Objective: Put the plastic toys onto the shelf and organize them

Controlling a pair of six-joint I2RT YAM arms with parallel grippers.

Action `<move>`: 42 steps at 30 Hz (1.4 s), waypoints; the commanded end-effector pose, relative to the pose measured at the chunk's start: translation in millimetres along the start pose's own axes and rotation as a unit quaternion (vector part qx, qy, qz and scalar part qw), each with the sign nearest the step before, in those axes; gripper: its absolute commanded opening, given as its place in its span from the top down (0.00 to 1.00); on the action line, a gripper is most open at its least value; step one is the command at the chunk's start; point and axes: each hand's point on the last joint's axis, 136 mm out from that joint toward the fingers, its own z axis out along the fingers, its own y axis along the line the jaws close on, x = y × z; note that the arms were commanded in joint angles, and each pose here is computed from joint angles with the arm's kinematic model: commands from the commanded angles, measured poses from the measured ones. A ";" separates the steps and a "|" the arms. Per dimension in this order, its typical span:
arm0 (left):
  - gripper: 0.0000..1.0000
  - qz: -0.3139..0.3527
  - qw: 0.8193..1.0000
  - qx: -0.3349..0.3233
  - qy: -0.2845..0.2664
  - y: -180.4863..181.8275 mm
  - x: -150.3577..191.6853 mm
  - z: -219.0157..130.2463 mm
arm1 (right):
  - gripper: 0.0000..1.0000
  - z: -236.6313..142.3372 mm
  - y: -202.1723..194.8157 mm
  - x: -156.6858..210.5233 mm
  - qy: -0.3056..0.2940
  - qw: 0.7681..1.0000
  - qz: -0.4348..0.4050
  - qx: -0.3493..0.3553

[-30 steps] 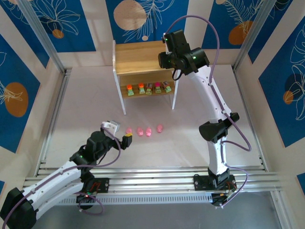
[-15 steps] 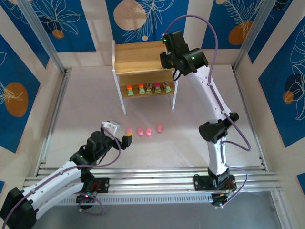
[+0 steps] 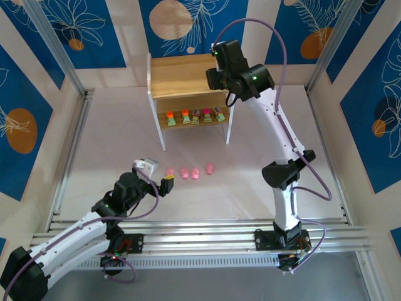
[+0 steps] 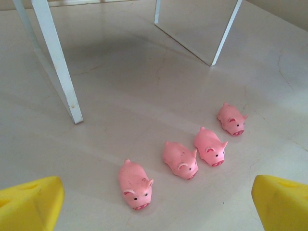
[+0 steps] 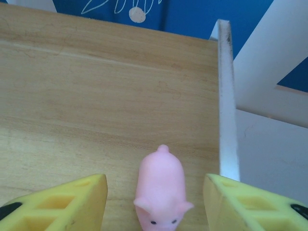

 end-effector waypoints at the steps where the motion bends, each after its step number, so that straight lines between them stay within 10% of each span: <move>1: 0.00 0.004 1.000 0.001 -0.012 1.4 -3.5 0.6 | 0.44 -46.7 -10.0 -21.3 -0.049 0.999 0.018 -0.003; 19: 0.00 0.003 1.000 0.003 -0.011 0.4 -2.9 1.5 | 0.34 -107.7 6.7 40.7 -0.029 0.997 0.042 -0.056; 42: 0.00 0.002 1.000 0.005 -0.006 -0.4 -1.2 4.1 | 0.18 -83.2 48.1 190.1 0.096 0.991 0.072 -0.063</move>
